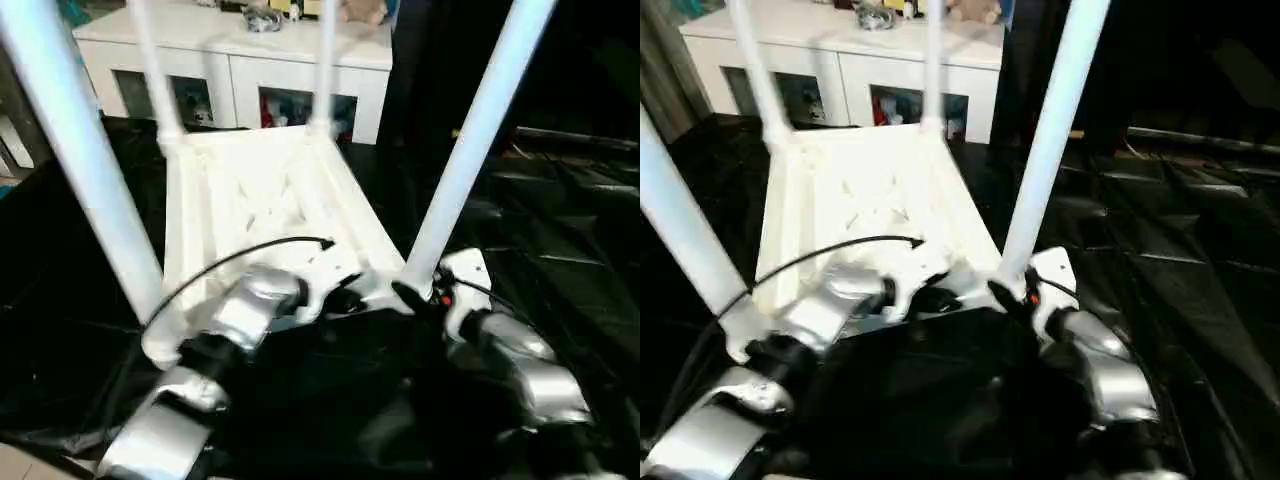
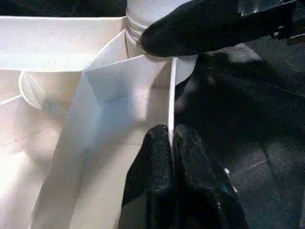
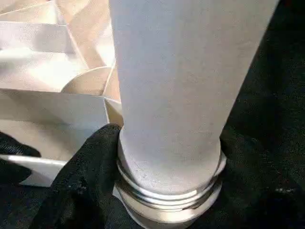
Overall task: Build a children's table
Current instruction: Rotate leg to tighten
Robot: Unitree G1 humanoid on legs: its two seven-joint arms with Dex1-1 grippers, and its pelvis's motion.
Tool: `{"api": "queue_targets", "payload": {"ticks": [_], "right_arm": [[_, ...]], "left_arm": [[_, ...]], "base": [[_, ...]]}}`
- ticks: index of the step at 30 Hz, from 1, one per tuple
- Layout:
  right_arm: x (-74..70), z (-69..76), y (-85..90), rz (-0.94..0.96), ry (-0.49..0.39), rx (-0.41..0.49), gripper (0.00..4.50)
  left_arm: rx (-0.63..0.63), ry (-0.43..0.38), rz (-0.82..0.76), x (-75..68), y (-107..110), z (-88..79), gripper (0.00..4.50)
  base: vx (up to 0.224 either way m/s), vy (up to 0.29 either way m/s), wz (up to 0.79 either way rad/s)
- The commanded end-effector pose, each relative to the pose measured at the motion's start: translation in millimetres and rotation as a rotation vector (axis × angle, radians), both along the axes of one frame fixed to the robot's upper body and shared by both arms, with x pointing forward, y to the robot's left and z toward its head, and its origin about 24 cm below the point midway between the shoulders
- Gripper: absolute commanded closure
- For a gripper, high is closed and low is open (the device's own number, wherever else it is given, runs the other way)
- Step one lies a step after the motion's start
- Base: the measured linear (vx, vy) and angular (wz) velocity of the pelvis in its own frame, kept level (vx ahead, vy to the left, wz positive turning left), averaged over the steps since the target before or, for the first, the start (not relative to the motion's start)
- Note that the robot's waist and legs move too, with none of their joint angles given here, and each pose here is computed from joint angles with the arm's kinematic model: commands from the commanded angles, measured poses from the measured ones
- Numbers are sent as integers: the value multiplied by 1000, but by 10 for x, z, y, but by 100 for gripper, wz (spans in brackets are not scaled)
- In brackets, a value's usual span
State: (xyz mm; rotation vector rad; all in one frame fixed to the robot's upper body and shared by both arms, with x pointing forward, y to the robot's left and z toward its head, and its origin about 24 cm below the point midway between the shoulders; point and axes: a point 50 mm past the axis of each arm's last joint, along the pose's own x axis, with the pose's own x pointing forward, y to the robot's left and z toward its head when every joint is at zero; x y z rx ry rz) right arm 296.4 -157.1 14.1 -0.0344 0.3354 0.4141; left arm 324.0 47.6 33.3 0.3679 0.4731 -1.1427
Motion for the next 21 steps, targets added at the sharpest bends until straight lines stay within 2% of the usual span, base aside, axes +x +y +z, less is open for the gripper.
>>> {"api": "queue_targets", "payload": {"ticks": [1, 2, 3, 5, 6, 7, 8, 10, 13, 15, 18, 21], "right_arm": [[-92, -90, 519, 217, 46, 60, 178], [-92, -67, 513, 230, 43, 92, 178], [-93, -54, 507, 237, 42, 112, 143], [-81, -33, 485, 228, 33, 118, 108], [-81, -33, 485, 228, 33, 118, 108], [-81, -7, 439, 247, 25, 112, 108], [-86, 44, 328, 300, 8, 69, 74], [-91, 63, 256, 331, -4, 24, 74], [-113, 117, 38, 409, -32, -81, 74], [-190, 200, -141, 511, -16, -75, 74], [-236, 227, -178, 562, -2, -68, 74], [-328, 264, -233, 670, 35, -68, 74]], "left_arm": [[-23, 9, -54, -115, -300, -70, 450], [-27, 14, -69, -120, -289, -70, 450], [-29, 16, -77, -122, -280, -70, 450], [-26, 18, -71, -111, -261, -76, 450], [-26, 18, -71, -111, -261, -76, 450], [-35, 25, -79, -110, -230, -67, 450], [-61, 31, -129, -124, -157, -49, 450], [-66, 46, -149, -135, -102, -50, 450], [-81, 70, -211, -164, 58, -43, 450], [-87, 101, -272, -203, 244, -34, 450], [-95, 113, -287, -214, 299, -25, 450], [-102, 155, -315, -251, 446, -5, 450]], "base": [[0, 0, 0], [0, 0, 0], [0, 0, 0], [0, 0, 0], [0, 0, 0], [0, 0, 0], [0, 0, 0], [0, 0, 0], [0, 0, 0], [0, 0, 0], [0, 0, 0], [0, 0, 0]]}}
